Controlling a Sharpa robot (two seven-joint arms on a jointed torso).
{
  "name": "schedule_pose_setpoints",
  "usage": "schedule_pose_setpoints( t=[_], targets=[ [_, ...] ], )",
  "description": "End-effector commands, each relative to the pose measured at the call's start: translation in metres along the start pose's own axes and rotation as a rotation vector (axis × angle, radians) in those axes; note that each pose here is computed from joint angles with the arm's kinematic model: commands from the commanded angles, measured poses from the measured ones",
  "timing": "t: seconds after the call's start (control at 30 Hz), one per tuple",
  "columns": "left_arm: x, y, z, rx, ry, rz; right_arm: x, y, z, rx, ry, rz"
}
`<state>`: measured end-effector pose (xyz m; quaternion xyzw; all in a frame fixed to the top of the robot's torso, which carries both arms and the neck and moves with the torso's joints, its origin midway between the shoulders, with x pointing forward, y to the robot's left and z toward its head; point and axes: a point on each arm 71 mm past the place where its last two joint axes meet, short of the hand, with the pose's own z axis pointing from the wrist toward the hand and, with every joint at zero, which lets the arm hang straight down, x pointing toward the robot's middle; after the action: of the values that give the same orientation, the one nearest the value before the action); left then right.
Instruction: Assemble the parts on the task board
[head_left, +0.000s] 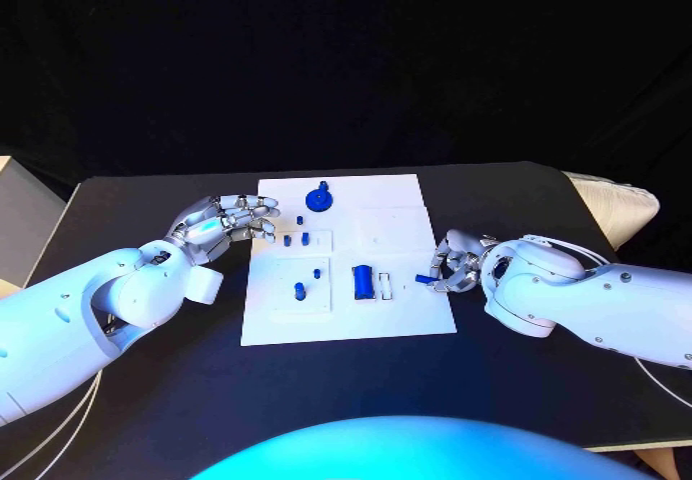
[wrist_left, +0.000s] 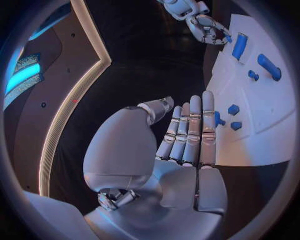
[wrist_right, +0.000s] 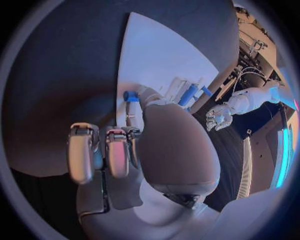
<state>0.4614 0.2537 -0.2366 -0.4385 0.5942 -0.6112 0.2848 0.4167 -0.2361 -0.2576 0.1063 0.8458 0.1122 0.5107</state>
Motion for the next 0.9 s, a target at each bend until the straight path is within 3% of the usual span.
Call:
schedule_pose_setpoints(
  t=[0.03, 0.63, 0.9],
  targets=[
    [0.0025, -0.0005, 0.0002, 0.007, 0.02, -0.004, 0.006, -0.004, 0.0, 0.013, 0.007, -0.024],
    [0.0021, -0.0006, -0.0001, 0.006, 0.018, -0.001, 0.006, 0.012, -0.013, -0.027, 0.012, 0.118],
    [0.0026, -0.0005, 0.0001, 0.006, 0.019, 0.001, 0.008, 0.025, -0.016, -0.031, 0.041, 0.188]
  ],
)
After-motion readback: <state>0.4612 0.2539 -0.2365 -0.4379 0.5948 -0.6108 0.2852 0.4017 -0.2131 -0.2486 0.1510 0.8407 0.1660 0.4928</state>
